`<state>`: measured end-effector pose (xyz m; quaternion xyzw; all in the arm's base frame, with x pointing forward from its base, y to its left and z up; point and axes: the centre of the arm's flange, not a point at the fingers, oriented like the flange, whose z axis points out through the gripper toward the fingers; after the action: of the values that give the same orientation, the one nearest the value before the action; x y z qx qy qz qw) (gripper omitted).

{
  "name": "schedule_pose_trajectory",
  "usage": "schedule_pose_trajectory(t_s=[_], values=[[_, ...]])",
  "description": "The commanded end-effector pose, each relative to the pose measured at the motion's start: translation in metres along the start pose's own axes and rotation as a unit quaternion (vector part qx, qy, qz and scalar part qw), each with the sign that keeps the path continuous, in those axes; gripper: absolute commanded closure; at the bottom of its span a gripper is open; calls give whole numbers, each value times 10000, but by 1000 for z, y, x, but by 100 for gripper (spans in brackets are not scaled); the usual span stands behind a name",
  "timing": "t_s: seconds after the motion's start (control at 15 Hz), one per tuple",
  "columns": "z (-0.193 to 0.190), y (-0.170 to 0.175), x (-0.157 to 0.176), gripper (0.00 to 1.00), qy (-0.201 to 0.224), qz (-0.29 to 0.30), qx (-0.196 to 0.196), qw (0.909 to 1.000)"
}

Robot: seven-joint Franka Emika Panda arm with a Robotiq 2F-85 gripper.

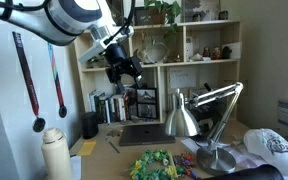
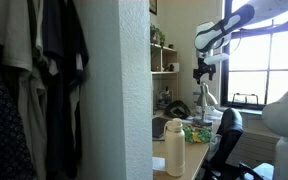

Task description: Move the chair away from the table

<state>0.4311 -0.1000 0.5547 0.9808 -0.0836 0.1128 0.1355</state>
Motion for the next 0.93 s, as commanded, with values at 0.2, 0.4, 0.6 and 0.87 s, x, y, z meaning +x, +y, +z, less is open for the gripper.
schedule_pose_trajectory(t_s=[0.2,0.4,0.6,0.87], values=[[32,1,-1,0,-302,615,-79,9976],[78,23,-17,0,-743,1414,-119,9871],[133,69,-43,0,-1266,2148,-208,9682],[208,125,-67,0,-1915,3119,-105,9306]])
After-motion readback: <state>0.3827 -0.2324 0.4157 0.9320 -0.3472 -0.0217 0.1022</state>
